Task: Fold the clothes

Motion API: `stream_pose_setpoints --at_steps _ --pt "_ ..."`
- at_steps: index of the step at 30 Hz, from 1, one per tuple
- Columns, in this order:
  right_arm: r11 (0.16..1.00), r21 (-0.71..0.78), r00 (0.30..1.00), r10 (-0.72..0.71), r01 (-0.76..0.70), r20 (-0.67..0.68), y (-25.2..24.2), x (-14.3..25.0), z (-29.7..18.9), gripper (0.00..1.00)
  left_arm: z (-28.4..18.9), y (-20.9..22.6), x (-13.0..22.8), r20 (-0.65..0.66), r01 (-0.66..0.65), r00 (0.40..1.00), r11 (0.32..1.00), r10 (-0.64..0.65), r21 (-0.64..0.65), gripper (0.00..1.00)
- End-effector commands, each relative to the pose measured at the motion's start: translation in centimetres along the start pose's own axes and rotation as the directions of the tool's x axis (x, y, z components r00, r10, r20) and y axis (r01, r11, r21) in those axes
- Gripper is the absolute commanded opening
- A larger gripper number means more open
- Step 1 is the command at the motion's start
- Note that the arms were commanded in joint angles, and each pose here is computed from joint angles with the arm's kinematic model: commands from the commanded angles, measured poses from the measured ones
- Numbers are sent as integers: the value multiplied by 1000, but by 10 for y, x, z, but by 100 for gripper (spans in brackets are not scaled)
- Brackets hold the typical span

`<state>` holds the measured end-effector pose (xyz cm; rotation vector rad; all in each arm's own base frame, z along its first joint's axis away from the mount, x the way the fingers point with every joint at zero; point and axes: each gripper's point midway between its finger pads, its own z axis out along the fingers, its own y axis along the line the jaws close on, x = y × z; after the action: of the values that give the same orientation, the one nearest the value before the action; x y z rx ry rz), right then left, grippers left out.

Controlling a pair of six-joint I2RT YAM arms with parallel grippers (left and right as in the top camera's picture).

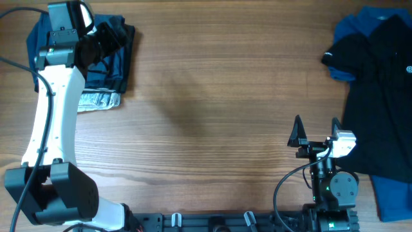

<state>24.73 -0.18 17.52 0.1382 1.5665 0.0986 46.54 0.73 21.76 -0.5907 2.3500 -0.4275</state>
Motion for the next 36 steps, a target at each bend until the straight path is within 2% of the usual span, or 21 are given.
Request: stream_pose_setpoints --at_steps 1,22,25,29,30,34,36 --pt "1000 -12 1000 -19 19 13 2 -3 -1 100 0 1 0 3 -2 1000 1000 2 -5 100" --pt "1000 -11 1000 -19 19 11 2 -2 -1 100 -1 0 0 5 -3 1000 1000 3 -3 100" --pt "1000 -11 1000 -20 20 11 2 -2 -1 100 -48 -19 -16 105 -28 994 998 23 47 99" --pt "1000 -11 1000 -19 19 12 2 -2 -1 100 -131 -47 -30 274 -85 961 988 47 128 100" --pt "1000 -11 1000 -20 20 11 2 -2 -1 100 -167 -56 -30 340 -110 939 981 51 157 100" --pt "1000 -11 1000 -19 19 11 2 -2 -1 100 -227 -51 5 442 -154 896 968 52 197 100" --pt "1000 -11 1000 -19 19 12 2 -2 -1 100 -241 -32 43 481 -165 875 966 50 200 100"
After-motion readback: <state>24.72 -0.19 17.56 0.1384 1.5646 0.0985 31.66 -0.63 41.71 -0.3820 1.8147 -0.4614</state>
